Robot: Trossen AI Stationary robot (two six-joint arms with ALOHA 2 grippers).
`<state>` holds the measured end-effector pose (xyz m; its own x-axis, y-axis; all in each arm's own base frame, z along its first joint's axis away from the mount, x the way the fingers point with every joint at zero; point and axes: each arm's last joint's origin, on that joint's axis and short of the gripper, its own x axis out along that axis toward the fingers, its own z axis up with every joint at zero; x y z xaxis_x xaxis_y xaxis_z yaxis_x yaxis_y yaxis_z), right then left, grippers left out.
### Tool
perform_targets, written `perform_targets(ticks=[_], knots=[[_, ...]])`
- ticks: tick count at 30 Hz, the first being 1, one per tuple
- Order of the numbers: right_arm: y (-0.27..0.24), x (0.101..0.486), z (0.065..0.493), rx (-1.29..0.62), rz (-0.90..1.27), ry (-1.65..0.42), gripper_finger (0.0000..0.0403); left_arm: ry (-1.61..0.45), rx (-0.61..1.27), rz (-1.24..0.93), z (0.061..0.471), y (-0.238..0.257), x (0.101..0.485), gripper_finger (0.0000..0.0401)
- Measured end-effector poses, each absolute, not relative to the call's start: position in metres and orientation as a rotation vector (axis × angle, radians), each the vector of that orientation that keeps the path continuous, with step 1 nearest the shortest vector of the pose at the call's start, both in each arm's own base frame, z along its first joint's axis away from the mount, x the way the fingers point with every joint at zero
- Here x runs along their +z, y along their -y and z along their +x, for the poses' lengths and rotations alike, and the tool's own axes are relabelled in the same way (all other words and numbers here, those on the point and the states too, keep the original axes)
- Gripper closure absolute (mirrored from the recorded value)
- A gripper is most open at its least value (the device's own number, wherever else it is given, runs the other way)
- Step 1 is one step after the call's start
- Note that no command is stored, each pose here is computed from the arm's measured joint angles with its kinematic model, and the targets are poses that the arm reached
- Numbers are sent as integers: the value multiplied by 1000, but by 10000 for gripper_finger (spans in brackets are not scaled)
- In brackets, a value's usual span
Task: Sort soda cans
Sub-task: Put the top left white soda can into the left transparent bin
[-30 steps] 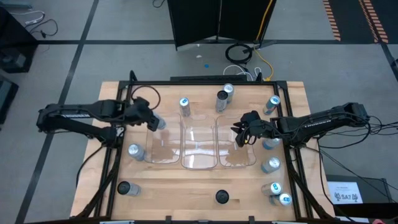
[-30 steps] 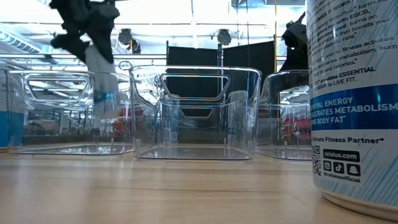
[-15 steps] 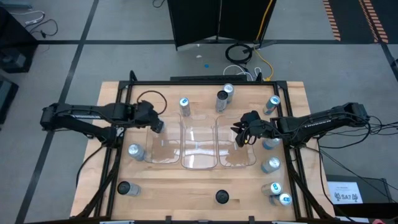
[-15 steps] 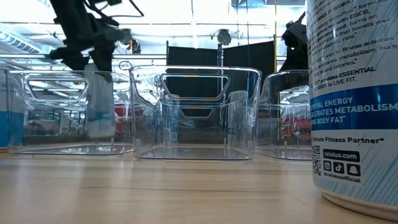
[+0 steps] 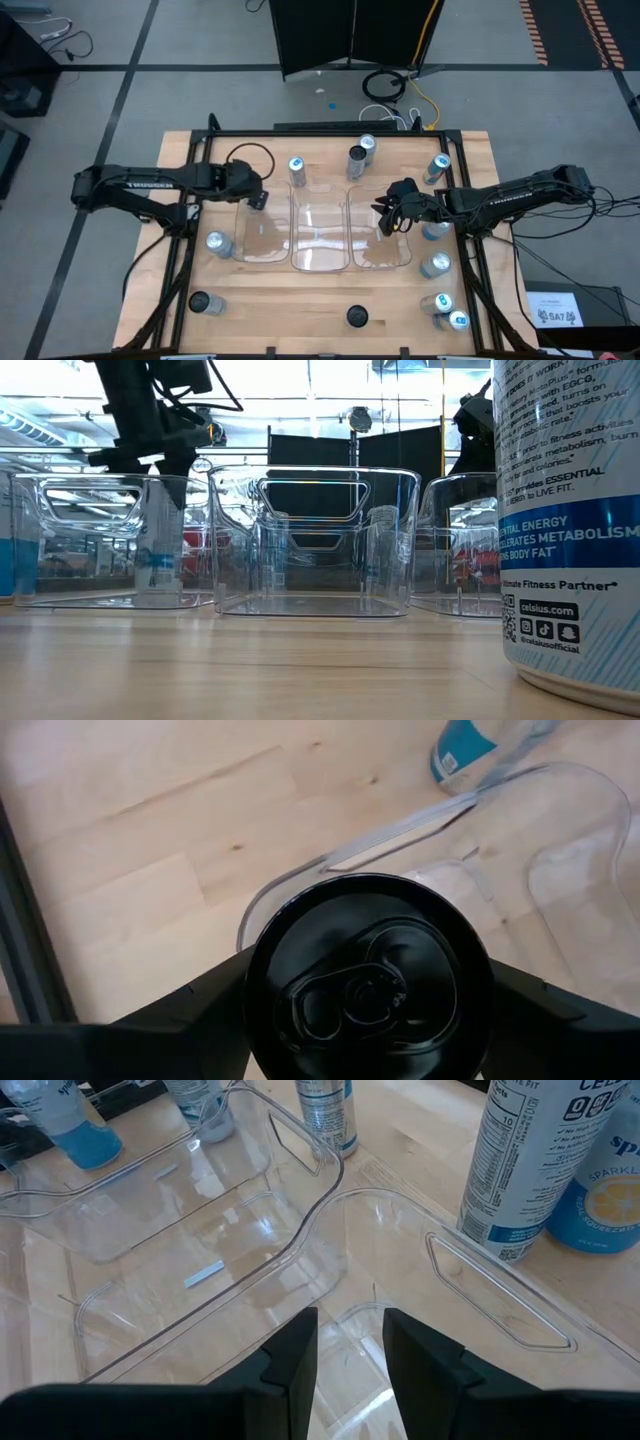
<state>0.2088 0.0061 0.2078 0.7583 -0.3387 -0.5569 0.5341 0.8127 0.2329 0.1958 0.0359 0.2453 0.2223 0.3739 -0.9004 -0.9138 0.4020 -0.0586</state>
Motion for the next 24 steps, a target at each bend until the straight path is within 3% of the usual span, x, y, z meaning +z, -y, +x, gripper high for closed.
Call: perform_targets(ticks=[24], knots=[[-6,208,209,-489,396,-522,296,-869,1031,-620,200,-39,248,88]])
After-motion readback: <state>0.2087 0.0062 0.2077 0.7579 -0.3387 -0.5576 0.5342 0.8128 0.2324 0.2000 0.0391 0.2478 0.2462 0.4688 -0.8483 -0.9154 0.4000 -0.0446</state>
